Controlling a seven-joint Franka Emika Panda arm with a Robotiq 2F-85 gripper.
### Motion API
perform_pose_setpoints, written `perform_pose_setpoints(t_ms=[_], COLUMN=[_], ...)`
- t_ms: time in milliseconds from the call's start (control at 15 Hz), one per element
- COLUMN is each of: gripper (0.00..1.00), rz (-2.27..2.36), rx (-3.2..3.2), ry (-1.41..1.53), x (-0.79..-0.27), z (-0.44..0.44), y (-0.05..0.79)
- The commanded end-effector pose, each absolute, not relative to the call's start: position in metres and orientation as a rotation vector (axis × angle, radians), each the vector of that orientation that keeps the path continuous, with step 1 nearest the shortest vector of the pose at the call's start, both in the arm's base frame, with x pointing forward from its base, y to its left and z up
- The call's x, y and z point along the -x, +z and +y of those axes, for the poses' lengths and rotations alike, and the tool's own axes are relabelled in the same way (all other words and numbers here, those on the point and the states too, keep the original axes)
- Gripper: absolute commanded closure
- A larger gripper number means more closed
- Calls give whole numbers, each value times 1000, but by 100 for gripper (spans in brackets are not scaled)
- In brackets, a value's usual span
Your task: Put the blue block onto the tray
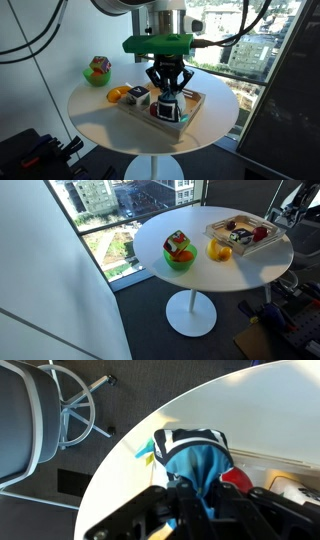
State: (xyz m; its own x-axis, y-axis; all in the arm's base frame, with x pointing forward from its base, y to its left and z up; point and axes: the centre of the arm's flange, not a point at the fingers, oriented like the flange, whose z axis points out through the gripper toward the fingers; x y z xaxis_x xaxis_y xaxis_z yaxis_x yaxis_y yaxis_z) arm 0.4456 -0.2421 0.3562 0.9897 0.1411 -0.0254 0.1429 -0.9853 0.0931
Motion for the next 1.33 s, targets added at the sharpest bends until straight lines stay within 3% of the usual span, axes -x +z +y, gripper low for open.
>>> perform_pose_setpoints(t_ms=[0, 600, 667, 733, 800, 1267], gripper=[93, 93, 86, 67, 55, 2], rz=[142, 2, -12, -27, -41, -99], rx=[-3040, -3025, -3023, -3019, -3016, -3005], ry=[-34, -47, -48, -48, -50, -63], x=[-480, -528, -531, -534, -536, -539], z=[-247, -248, -248, -248, -248, -246], y=[357, 333, 330, 328, 325, 317])
